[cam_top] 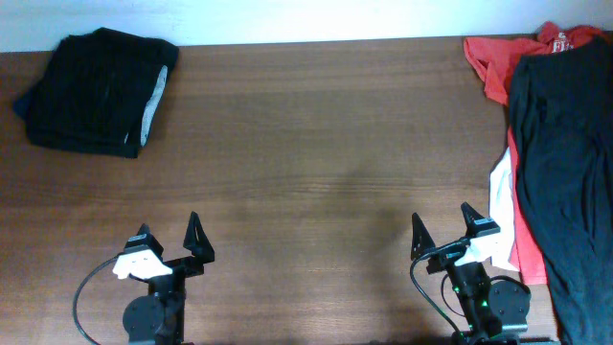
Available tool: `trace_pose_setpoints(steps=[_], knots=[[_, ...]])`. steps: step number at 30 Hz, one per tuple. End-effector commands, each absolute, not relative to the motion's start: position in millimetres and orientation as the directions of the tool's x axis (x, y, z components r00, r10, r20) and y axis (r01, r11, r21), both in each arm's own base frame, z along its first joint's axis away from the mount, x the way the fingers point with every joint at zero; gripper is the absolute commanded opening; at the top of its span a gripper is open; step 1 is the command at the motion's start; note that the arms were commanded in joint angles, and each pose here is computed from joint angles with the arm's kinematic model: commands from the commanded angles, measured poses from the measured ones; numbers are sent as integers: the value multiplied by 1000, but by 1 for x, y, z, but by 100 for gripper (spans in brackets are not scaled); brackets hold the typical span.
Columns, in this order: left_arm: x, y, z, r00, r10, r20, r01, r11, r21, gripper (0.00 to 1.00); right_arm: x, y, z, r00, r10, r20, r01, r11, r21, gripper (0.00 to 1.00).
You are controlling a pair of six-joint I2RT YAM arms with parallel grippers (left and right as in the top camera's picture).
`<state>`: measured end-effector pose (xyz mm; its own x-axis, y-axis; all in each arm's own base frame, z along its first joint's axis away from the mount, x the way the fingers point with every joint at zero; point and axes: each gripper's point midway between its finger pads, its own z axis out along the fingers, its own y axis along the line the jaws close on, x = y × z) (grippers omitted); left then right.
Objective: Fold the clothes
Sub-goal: 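Move the right gripper toward the clothes pile on the right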
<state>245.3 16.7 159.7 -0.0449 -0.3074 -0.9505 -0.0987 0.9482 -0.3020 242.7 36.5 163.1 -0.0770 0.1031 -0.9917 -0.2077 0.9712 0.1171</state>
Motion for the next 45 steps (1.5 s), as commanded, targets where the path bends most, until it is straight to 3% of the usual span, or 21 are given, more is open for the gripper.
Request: trace_pose_setpoints(steps=[1, 40, 42, 45], knots=[[246, 17, 156, -54, -296, -954, -103, 952, -289, 99, 243, 35, 160, -85, 106, -991, -196, 973, 121, 99], [246, 17, 156, -54, -296, -954, -103, 952, -289, 99, 243, 37, 160, -85, 111, -990, -204, 971, 126, 99], [246, 17, 156, -54, -296, -954, -103, 952, -290, 99, 233, 69, 164, -180, 310, -933, -358, 863, 356, 99], [246, 17, 156, -54, -296, -954, -103, 952, -289, 99, 218, 95, 165, -370, 499, -784, -414, 667, 620, 99]])
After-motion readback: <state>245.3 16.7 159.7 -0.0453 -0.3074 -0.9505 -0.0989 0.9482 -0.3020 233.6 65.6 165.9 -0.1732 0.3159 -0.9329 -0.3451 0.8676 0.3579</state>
